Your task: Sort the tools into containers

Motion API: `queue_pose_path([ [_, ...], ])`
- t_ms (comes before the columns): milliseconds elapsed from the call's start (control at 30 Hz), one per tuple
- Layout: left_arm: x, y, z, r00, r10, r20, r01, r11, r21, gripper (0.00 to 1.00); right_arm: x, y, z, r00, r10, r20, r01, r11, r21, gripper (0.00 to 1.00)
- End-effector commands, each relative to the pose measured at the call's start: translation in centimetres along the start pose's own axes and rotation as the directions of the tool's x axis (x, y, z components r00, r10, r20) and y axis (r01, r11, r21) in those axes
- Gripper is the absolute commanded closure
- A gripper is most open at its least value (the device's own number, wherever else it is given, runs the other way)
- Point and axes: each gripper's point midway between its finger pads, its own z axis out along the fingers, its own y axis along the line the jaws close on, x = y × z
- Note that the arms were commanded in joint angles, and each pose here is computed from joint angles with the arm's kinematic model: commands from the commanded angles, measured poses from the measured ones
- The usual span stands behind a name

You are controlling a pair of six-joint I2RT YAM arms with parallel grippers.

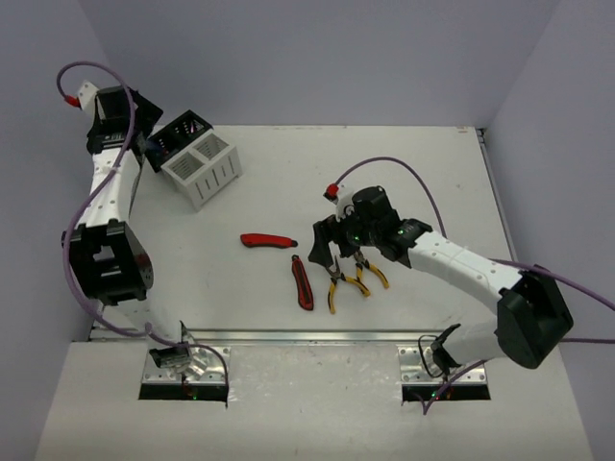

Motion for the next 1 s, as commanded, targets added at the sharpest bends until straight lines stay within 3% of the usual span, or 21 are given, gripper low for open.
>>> queue_pose_path([
  [0,0.1,-1.9,-10.2,0.992,-0.092,-0.085,0.109,0.969,0.223,0.0,-1.4,-2.1,1.6,0.997,0.064,-0.031,-0.059,0.986,0.153,0.01],
  [167,7.4,2.4,-15.8,0.99,-0.003,-0.142,0.047,0.95,0.31,0.0,0.2,-1.4,4.6,0.983,0.106,-0.149,-0.068,0.968,0.242,0.1],
  [433,9.1,4.4,-20.2,0.978,0.137,-0.157,-0.07,0.927,0.37,0.0,4.9,-1.3,8.3,0.957,0.121,-0.265,-0.028,0.943,0.331,0.21],
  [533,8.9,5.0,-20.8,0.98,0.15,-0.134,-0.091,0.925,0.368,0.0,6.3,-1.0,9.6,0.945,0.131,-0.299,-0.023,0.94,0.34,0.3],
  [767,11.5,5.8,-20.1,0.963,0.19,-0.192,-0.105,0.918,0.382,0.0,8.4,-1.6,11.8,0.922,0.108,-0.371,0.048,0.92,0.388,0.41],
  [800,11.8,6.0,-19.9,0.96,0.195,-0.2,-0.109,0.92,0.376,0.0,8.6,-1.7,12.0,0.92,0.11,-0.377,0.05,0.919,0.391,0.44],
  [867,12.3,6.2,-19.8,0.956,0.2,-0.215,-0.107,0.92,0.378,0.0,9.2,-2.2,12.3,0.912,0.114,-0.394,0.062,0.912,0.406,0.65],
  [933,12.4,6.1,-19.9,0.956,0.199,-0.216,-0.103,0.916,0.388,0.0,9.5,-2.7,12.5,0.907,0.112,-0.407,0.077,0.904,0.421,0.96],
  [967,12.3,6.0,-19.9,0.957,0.198,-0.214,-0.102,0.916,0.389,0.0,9.6,-2.9,12.5,0.906,0.113,-0.409,0.081,0.9,0.428,1.0],
])
